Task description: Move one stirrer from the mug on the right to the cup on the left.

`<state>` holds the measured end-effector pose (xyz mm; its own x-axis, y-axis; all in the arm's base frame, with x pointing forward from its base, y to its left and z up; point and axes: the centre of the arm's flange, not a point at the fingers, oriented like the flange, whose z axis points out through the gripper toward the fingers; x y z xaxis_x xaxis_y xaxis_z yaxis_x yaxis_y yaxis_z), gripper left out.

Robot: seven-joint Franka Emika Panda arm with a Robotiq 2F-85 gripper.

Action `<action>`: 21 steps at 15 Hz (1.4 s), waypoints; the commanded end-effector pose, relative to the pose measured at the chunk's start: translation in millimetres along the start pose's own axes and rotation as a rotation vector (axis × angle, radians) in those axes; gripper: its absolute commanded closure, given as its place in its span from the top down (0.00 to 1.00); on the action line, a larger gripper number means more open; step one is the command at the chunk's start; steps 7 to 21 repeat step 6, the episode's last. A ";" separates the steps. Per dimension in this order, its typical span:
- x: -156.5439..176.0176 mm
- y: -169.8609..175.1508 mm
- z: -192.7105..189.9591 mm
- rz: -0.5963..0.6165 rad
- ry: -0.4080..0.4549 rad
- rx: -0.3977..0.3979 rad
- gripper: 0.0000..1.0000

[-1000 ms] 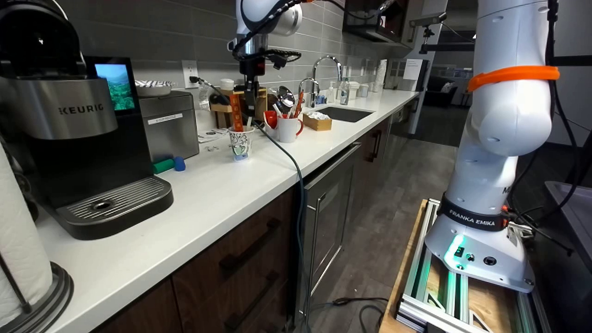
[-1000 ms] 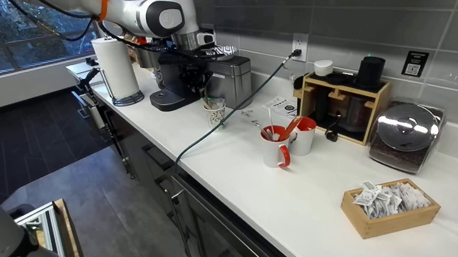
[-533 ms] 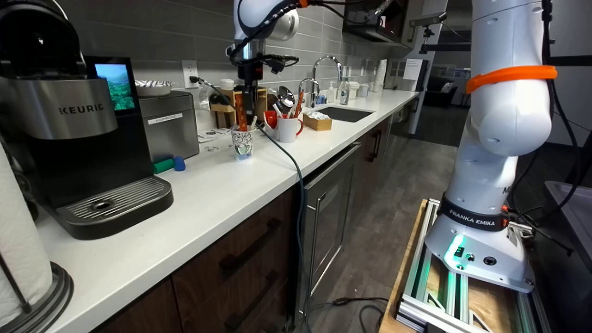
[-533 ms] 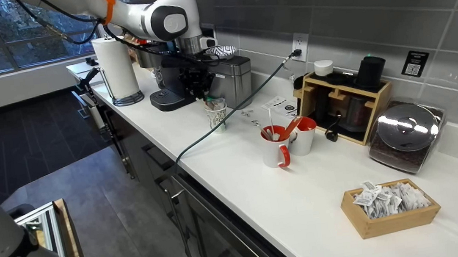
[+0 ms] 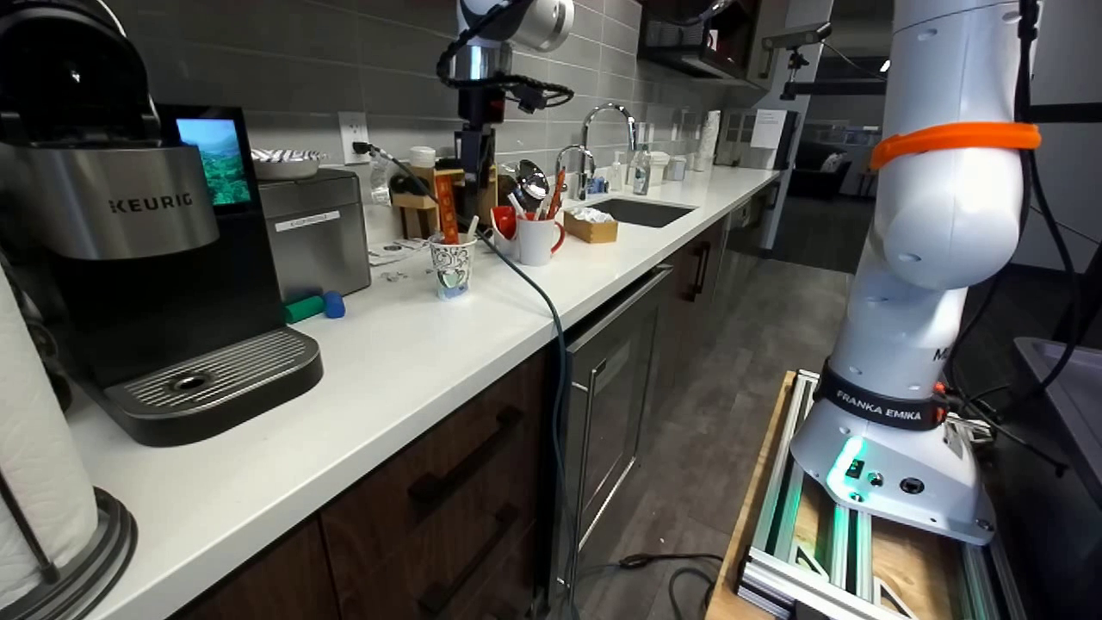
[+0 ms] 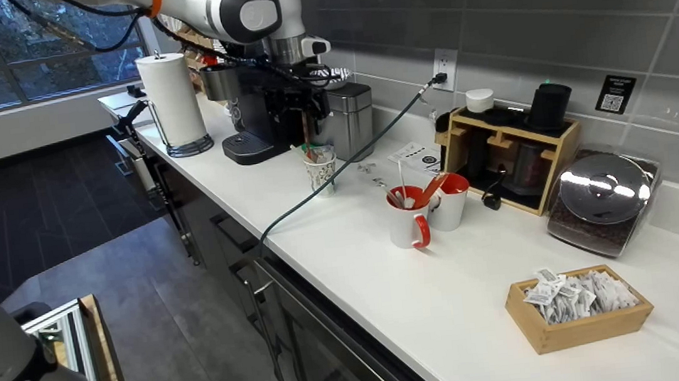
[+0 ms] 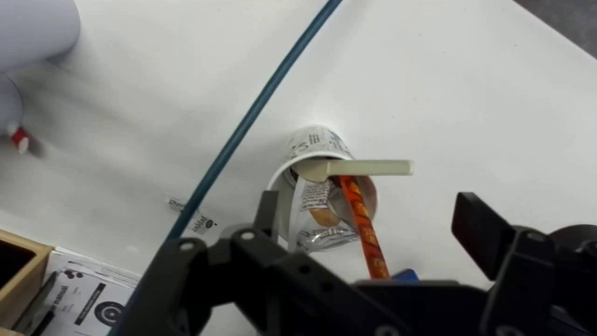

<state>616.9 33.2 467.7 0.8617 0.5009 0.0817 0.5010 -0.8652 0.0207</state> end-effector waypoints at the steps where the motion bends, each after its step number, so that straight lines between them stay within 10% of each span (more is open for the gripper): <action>1: -54.3 34.5 -24.4 0.117 -0.043 0.015 1.00; 4: -99.9 70.6 -33.9 0.230 -0.007 0.040 1.00; 21: -82.1 75.6 -35.7 0.205 -0.018 0.011 1.00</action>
